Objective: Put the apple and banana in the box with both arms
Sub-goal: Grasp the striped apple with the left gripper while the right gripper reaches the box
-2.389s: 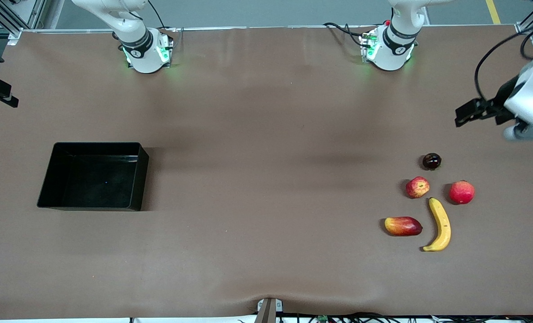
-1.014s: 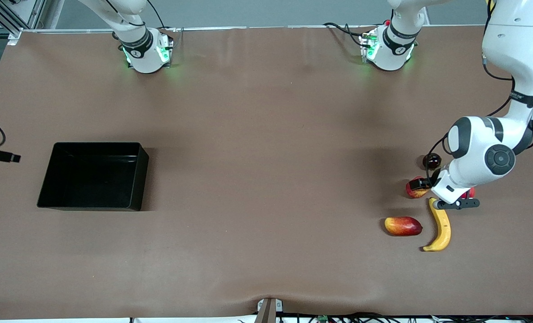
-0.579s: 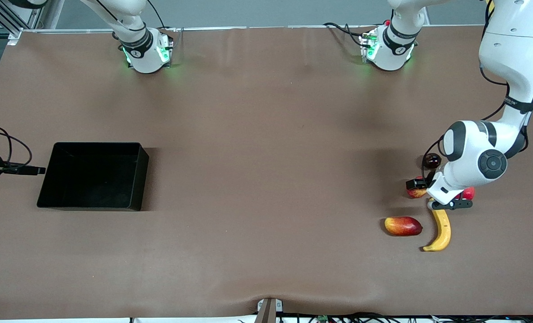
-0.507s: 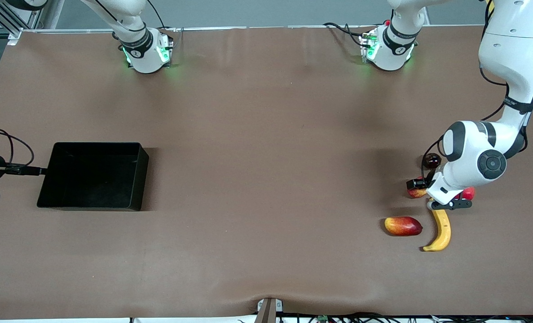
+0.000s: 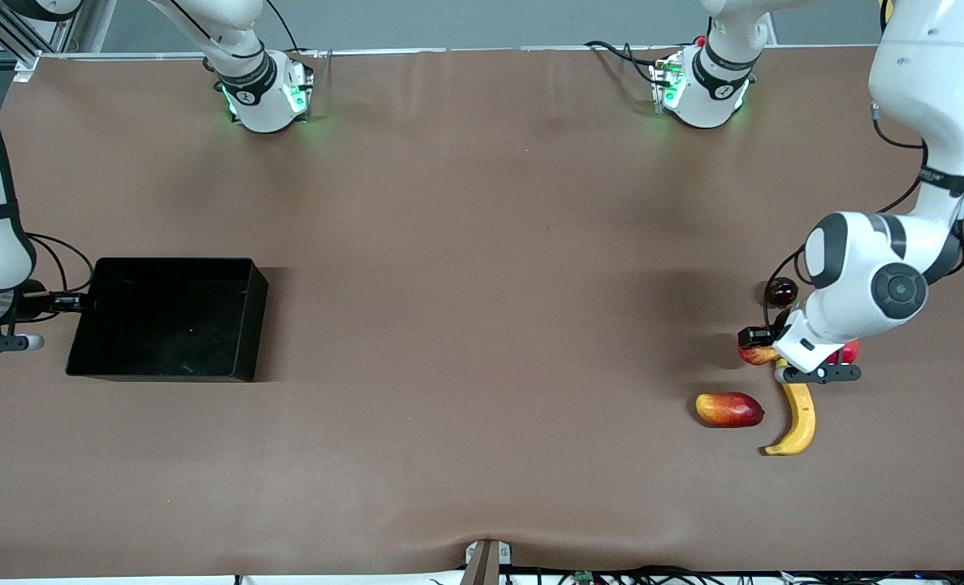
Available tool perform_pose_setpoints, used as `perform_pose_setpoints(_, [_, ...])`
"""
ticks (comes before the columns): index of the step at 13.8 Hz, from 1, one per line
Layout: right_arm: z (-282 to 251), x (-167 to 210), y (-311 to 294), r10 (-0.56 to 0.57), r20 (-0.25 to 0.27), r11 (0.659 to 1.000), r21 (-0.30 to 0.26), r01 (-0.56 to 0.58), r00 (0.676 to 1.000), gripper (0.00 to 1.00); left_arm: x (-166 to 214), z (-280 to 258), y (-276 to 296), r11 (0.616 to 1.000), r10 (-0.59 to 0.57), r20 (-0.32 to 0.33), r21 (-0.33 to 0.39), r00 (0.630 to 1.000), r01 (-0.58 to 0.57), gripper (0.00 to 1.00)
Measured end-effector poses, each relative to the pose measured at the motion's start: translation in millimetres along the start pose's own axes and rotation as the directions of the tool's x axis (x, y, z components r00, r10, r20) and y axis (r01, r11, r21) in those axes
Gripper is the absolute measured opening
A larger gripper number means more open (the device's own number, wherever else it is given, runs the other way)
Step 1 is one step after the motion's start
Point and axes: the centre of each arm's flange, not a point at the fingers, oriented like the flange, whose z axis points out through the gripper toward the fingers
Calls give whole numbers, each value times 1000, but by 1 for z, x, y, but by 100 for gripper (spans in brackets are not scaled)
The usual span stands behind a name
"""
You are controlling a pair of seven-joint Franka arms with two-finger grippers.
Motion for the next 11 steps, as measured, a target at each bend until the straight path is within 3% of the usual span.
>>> perform_pose_setpoints(2, [-2, 0, -5, -4, 8, 1000, 12, 4, 1000, 5, -1, -39, 17, 1000, 28, -39, 5, 999, -28, 67])
perform_pose_setpoints(7, [-51, 3, -36, 33, 105, 994, 100, -43, 994, 6, -10, -110, 42, 997, 66, -48, 31, 997, -65, 67])
perform_pose_setpoints(11, [-120, 28, -164, -105, 178, 992, 80, 92, 978, 6, -19, -150, 52, 996, 80, -46, 51, 996, -78, 67])
